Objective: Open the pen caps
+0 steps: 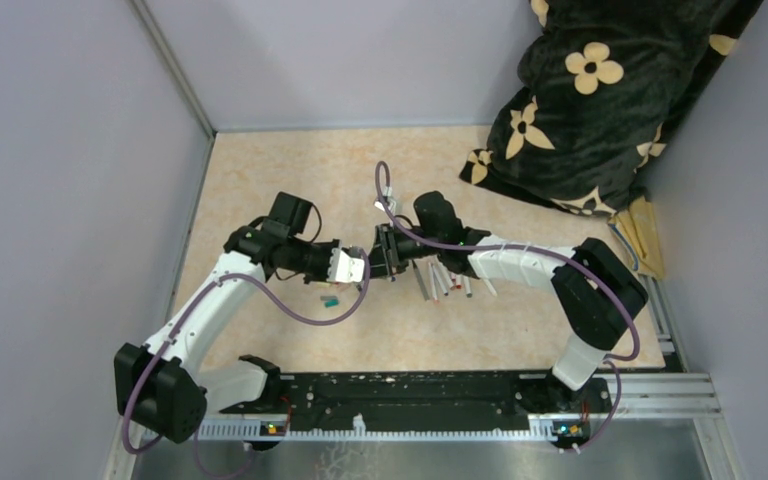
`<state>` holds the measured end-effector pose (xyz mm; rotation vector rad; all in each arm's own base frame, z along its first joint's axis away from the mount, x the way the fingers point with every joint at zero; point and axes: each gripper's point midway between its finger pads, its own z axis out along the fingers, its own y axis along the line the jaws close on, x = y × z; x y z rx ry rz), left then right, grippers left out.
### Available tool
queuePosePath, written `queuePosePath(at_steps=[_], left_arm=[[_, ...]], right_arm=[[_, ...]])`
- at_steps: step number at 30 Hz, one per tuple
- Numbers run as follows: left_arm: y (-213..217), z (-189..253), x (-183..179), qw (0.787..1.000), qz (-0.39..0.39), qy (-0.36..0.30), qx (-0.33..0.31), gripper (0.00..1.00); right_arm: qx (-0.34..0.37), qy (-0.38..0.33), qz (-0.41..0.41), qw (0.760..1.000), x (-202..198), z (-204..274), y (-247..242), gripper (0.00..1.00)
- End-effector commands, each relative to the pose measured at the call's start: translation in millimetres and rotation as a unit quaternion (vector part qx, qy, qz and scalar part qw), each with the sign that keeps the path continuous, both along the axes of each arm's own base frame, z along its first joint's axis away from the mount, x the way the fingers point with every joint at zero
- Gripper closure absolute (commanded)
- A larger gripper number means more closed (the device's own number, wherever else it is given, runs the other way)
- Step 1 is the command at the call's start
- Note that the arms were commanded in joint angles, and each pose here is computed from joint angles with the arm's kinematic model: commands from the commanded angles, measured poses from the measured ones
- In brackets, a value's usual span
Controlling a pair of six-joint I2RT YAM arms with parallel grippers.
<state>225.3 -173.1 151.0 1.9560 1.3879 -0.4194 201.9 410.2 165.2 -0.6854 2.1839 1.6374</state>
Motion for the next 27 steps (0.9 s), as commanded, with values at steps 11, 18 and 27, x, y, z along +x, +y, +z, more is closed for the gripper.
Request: queuePosePath(at_steps=[11,18,27], left_arm=[[10.6,-7.0,17.2,0.998,0.020,-0.038,0.041,1.00],[31.2,-17.3,39.5,0.991,0.049,-0.078,0.098,1.00],[50.2,-20.0,58.5,0.988,0.072,-0.075,0.112,1.00]], right_arm=[[-0.003,-0.028,-0.002,1.000,2.5,7.9,-6.6,1.00],[-0.039,-0.034,-0.024,0.998,-0.6,-3.1,-33.2,1.00],[-0.066,-0.042,-0.045,0.996,-11.7,-18.8,-57.4,1.00]])
